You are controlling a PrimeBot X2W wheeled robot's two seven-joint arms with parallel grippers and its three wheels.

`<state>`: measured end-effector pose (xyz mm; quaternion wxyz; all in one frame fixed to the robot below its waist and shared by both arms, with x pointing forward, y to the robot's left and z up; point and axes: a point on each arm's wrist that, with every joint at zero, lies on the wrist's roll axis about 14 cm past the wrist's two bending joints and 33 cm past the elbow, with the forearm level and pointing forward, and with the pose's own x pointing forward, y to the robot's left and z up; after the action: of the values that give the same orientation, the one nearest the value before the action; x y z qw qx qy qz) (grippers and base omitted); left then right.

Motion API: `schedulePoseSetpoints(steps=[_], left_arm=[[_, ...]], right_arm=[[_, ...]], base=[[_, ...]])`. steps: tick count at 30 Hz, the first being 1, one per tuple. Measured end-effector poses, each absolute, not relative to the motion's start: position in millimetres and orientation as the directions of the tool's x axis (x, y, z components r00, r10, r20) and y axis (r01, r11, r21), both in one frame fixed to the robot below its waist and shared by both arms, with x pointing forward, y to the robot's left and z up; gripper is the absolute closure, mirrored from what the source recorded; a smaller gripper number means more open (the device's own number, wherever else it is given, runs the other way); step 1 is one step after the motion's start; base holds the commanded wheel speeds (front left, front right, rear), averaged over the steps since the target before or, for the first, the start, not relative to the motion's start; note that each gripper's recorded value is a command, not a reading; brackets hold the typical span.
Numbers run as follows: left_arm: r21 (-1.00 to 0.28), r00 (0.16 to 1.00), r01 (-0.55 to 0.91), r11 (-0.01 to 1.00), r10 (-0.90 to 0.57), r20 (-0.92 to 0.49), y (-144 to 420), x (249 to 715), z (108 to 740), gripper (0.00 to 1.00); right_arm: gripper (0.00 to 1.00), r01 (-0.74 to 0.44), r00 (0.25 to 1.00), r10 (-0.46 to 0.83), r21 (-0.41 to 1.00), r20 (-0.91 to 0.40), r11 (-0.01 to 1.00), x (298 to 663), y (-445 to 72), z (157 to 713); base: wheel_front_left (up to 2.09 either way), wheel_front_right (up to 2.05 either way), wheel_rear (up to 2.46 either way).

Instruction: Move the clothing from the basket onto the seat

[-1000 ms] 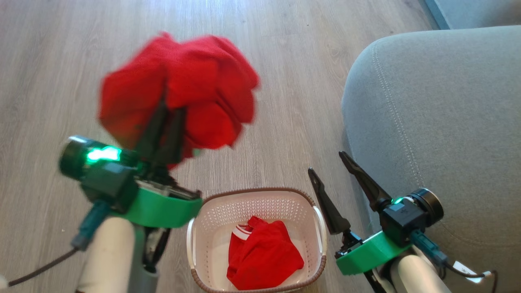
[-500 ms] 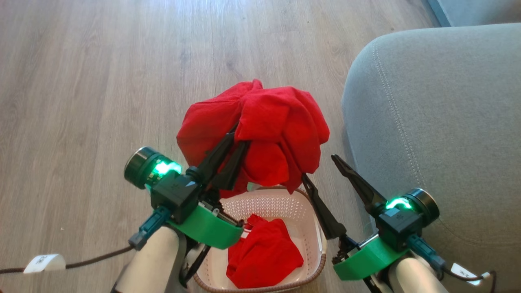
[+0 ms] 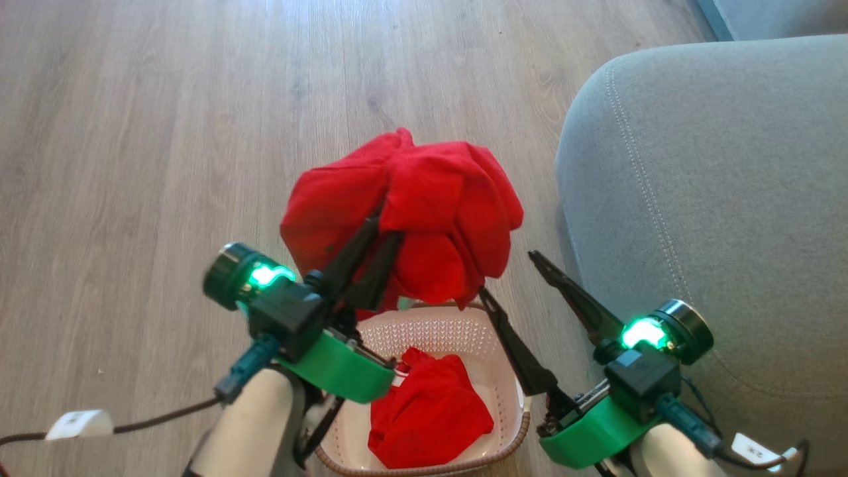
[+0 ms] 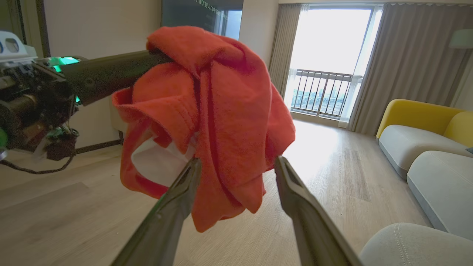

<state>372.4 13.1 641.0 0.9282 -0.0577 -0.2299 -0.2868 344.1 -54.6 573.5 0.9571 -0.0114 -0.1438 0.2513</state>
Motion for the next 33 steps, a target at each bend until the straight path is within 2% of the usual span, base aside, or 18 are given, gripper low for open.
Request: schedulePoseSetpoints(steps=[12, 23, 24, 25, 33], left_arm=[[0.049, 0.672, 0.663, 0.747, -0.622, 0.400, -22, 355, 622, 1.00], [0.046, 0.644, 0.713, 0.700, -0.680, 0.350, -38, 343, 605, 1.00], [0.048, 0.643, 0.715, 0.697, -0.683, 0.347, -39, 342, 604, 1.00], [0.048, 0.641, 0.718, 0.695, -0.686, 0.343, -39, 341, 603, 1.00], [0.050, 0.645, 0.716, 0.696, -0.687, 0.334, -36, 340, 601, 1.00]], right_arm=[[0.00, -0.449, 0.838, 0.499, -0.239, 0.220, 0.861, 363, -56, 564], [0.00, -0.493, 0.821, 0.542, -0.257, 0.178, 0.831, 368, -38, 551], [0.60, -0.497, 0.821, 0.544, -0.253, 0.174, 0.830, 368, -37, 550], [1.00, -0.500, 0.822, 0.544, -0.243, 0.171, 0.831, 368, -35, 548], [1.00, -0.495, 0.833, 0.524, -0.182, 0.180, 0.849, 371, -36, 549]], base=[[0.00, 0.00, 0.00], [0.00, 0.00, 0.00], [0.00, 0.00, 0.00], [0.00, 0.00, 0.00], [0.00, 0.00, 0.00]])
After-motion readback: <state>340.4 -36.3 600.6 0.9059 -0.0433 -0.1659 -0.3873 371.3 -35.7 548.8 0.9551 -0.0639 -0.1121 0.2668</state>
